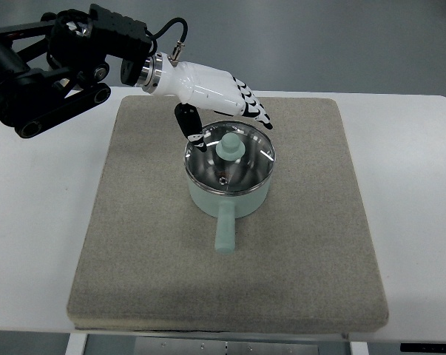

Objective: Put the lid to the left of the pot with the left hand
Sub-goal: 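Close the left hand fingers around the green lid knob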

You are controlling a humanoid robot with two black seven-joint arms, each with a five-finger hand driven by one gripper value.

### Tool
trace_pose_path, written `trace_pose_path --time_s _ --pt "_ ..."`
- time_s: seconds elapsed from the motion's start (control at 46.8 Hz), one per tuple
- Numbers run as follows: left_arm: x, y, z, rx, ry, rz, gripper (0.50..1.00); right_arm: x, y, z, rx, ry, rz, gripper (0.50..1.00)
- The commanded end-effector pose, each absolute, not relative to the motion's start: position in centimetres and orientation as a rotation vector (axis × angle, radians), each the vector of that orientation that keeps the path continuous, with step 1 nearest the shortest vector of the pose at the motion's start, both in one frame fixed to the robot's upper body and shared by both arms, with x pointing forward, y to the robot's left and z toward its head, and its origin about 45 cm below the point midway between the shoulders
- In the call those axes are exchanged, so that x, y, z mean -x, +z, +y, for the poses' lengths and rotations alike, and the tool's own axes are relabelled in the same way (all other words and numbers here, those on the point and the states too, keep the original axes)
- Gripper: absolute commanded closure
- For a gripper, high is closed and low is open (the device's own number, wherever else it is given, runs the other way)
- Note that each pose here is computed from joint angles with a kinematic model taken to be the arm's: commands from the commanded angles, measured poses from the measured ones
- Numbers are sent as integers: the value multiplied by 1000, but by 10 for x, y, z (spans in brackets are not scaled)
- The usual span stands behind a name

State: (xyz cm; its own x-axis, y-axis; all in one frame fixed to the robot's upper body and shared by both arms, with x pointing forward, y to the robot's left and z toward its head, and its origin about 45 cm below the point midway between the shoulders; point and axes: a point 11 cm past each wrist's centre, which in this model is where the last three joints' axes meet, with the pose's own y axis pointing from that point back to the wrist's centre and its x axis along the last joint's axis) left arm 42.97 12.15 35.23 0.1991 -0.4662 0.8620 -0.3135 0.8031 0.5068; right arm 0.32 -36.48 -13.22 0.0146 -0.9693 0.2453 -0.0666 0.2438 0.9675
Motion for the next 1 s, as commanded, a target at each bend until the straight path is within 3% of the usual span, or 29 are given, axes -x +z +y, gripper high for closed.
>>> trace_pose_path --time_s 0.0,0.192,0.256,0.427,0.534,0.598,0.705,0.79,0.983 --pt "-430 352 122 -688 -121 -1399 598 -3 -132 -365 -1081 -978 -1346 579" --pt "-429 347 123 -692 -128 -1390 636 -3 -132 -365 -1081 -978 -1346 579" --pt "-428 348 122 -690 -128 -1391 671 -3 -132 -365 -1081 -978 -1346 579" --pt "-428 348 121 -686 -129 -1392 679 -3 -132 -365 -1081 -978 -1346 579" --pt "-427 348 121 -685 -130 -1392 756 -3 -132 -365 -1081 -978 -1346 579" --pt "-427 348 121 -686 -132 -1392 763 -3 -132 -365 -1081 -978 -1346 579" --pt "-427 347 121 -690 -136 -1392 823 -3 -132 -365 -1081 -978 -1346 579" --pt "-427 347 121 -691 -136 -1393 829 -3 -132 -365 -1081 -978 -1346 579" --pt "-427 346 122 -694 -140 -1393 928 -3 -132 -365 -1081 -978 -1346 579"
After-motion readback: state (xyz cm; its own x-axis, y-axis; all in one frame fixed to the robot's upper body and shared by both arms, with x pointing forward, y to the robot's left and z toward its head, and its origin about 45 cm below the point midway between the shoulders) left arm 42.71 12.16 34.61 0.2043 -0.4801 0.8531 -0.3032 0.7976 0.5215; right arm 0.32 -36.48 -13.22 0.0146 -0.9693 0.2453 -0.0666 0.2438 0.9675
